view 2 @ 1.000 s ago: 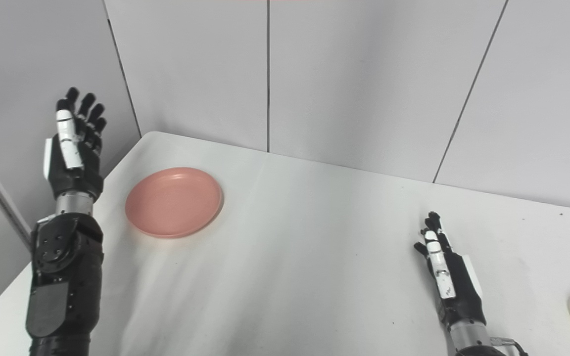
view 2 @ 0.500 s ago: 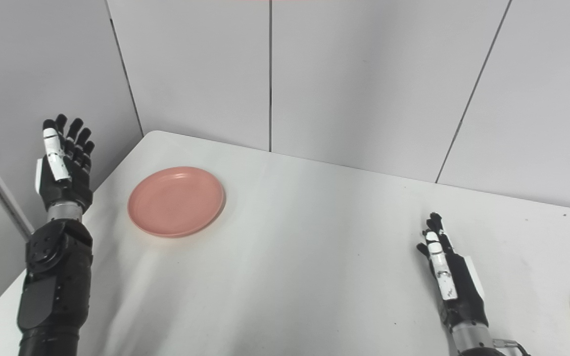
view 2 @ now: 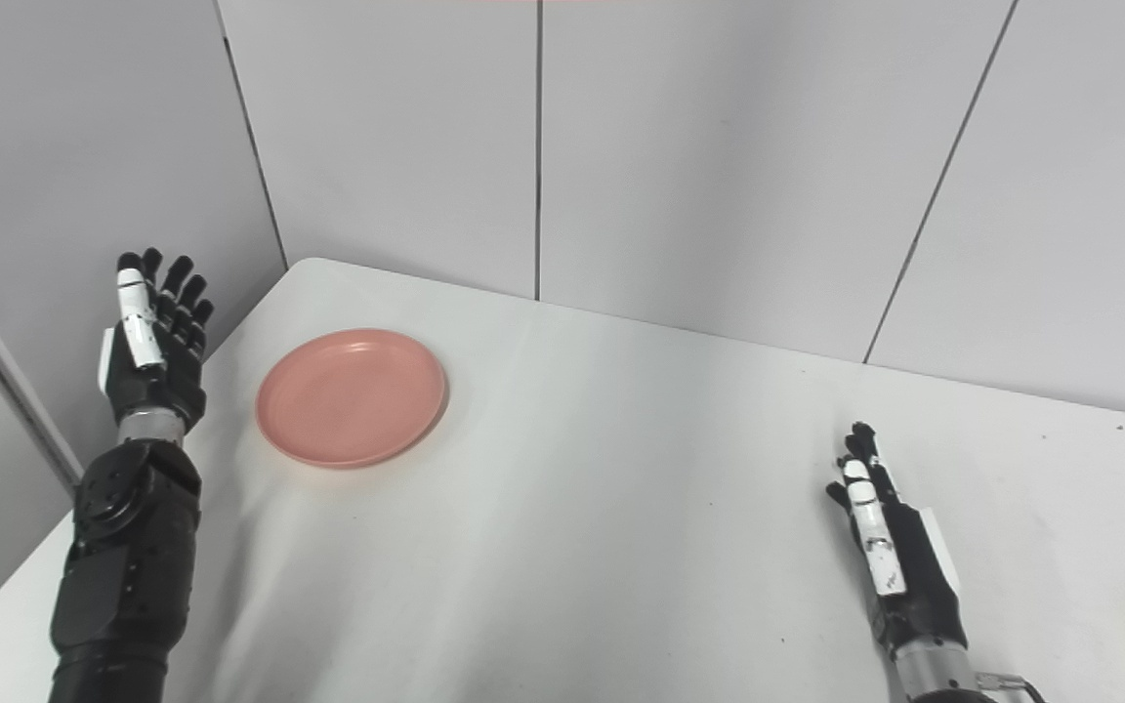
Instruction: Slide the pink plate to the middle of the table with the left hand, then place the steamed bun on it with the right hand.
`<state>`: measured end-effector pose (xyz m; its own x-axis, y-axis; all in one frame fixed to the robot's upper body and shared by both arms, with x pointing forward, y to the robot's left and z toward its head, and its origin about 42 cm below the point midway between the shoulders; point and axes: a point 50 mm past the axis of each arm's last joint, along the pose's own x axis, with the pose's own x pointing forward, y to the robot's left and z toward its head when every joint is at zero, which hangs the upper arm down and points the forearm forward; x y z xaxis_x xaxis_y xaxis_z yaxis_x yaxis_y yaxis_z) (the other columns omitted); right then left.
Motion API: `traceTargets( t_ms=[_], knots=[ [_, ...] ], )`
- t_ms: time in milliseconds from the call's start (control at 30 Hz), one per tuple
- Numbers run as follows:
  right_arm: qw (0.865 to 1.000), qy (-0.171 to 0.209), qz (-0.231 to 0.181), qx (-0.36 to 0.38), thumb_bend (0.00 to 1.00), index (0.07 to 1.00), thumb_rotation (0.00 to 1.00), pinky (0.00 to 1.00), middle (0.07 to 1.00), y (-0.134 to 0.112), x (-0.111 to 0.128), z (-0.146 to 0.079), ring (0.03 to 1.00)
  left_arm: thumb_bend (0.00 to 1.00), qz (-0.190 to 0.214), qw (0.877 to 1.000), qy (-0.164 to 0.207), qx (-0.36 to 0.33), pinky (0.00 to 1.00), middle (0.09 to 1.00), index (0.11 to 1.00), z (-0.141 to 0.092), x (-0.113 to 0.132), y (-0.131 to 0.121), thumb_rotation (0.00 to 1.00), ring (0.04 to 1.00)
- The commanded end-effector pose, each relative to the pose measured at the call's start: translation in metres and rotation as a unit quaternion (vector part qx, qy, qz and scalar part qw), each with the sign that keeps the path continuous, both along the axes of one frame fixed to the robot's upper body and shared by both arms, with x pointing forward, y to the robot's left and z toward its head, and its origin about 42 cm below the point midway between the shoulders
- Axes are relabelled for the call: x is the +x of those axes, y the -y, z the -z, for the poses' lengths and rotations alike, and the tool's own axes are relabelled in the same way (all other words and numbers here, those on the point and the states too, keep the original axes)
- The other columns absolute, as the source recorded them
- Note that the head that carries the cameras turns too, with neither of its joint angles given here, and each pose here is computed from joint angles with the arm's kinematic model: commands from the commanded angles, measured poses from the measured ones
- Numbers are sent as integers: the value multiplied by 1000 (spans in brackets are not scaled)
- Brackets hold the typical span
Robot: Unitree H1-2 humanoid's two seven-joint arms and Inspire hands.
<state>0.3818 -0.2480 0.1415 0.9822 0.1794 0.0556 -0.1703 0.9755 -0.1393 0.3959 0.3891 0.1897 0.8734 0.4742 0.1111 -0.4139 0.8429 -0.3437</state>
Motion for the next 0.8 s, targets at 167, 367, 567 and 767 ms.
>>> traceTargets(
  t_ms=[167, 367, 567, 767],
  knots=[
    [1000, -8, 6, -5, 154, 1000, 1000, 1000, 1000, 4, -2, 1, 1000, 490, 17, 1000, -7, 14, 959, 936, 953, -11, 17, 8, 1000, 932],
    [1000, -9, 7, -5, 144, 1000, 1000, 1000, 1000, 3, -2, 0, 1000, 474, 26, 999, -30, 2, 959, 943, 957, 2, 21, 10, 1000, 935],
    [1000, -11, 9, -8, 156, 1000, 1000, 1000, 1000, 3, -2, -1, 1000, 478, 32, 998, -52, -3, 967, 950, 959, 19, 24, 8, 1000, 947],
    [1000, -11, 8, -7, 164, 1000, 1000, 1000, 1000, 1, -3, -2, 1000, 476, 30, 997, -73, -21, 965, 949, 954, 33, 27, 4, 1000, 950]
  ],
)
